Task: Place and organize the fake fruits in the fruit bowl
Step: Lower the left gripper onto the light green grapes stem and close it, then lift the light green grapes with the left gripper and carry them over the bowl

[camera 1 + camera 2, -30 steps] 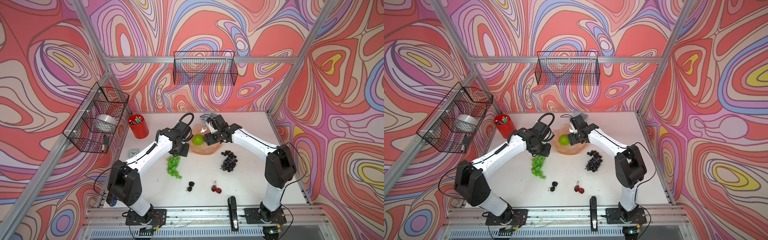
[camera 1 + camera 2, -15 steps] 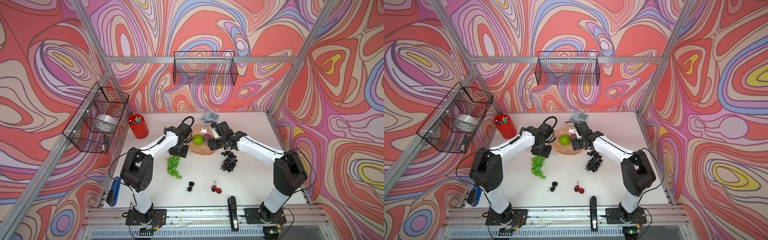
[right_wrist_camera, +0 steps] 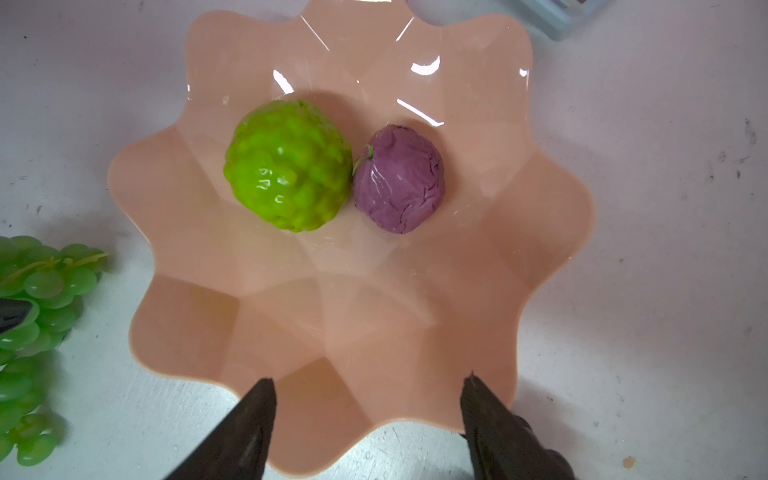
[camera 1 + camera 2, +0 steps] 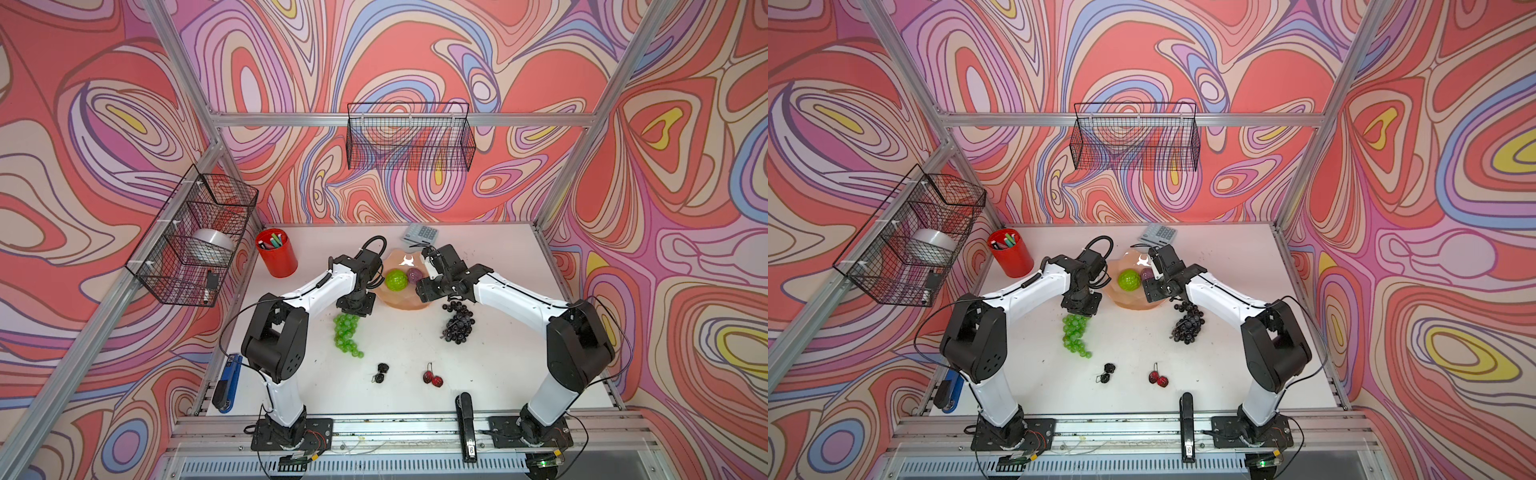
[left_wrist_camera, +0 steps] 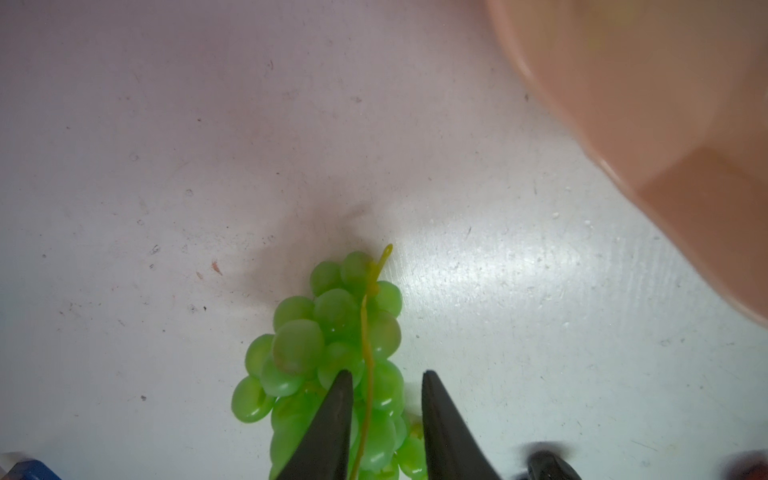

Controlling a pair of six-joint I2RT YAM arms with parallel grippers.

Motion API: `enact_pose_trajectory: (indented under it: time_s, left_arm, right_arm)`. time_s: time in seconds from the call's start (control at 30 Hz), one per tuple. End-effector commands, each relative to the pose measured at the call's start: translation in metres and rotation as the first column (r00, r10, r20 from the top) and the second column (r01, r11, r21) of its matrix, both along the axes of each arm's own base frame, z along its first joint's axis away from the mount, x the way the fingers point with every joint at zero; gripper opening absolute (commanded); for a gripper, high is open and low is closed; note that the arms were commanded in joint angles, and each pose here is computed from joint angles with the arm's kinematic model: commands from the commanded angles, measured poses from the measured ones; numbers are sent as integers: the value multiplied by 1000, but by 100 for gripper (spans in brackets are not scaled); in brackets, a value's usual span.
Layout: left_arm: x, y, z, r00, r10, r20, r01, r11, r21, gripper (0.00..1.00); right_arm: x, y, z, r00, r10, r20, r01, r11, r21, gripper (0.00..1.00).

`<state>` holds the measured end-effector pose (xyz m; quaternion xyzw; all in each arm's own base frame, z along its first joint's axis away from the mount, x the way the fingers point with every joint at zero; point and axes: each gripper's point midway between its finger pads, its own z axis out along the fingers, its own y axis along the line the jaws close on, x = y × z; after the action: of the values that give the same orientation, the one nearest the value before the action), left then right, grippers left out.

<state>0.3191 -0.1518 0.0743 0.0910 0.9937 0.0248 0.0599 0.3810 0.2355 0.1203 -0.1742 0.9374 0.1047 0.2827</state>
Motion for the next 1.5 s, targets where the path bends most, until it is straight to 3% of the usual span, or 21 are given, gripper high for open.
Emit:
enact_pose_trajectory:
  time_s: [0.0,0.23,0.63,1.47]
  left_arm:
    - [1,8,-11,1000,11,-11,-10,1000,28,34]
    - [6,10,-16,1000,16,-1,-16,999,40,30]
    - [9,12,-6,999,29,46,-31,999,31,0]
    - [7,0,102,961,117,250,-70,979,-192,0]
  right_arm:
    - [-1,-4,-5,1000,-13,-2,13,1000,-7,73]
    - [-3,-4,-8,1000,-17,-12,17,1000,-1,73]
    - [-4,-3,-10,1000,-16,-18,16,1000,4,73]
    - [-7,-2,-4,1000,-17,0,17,1000,6,72]
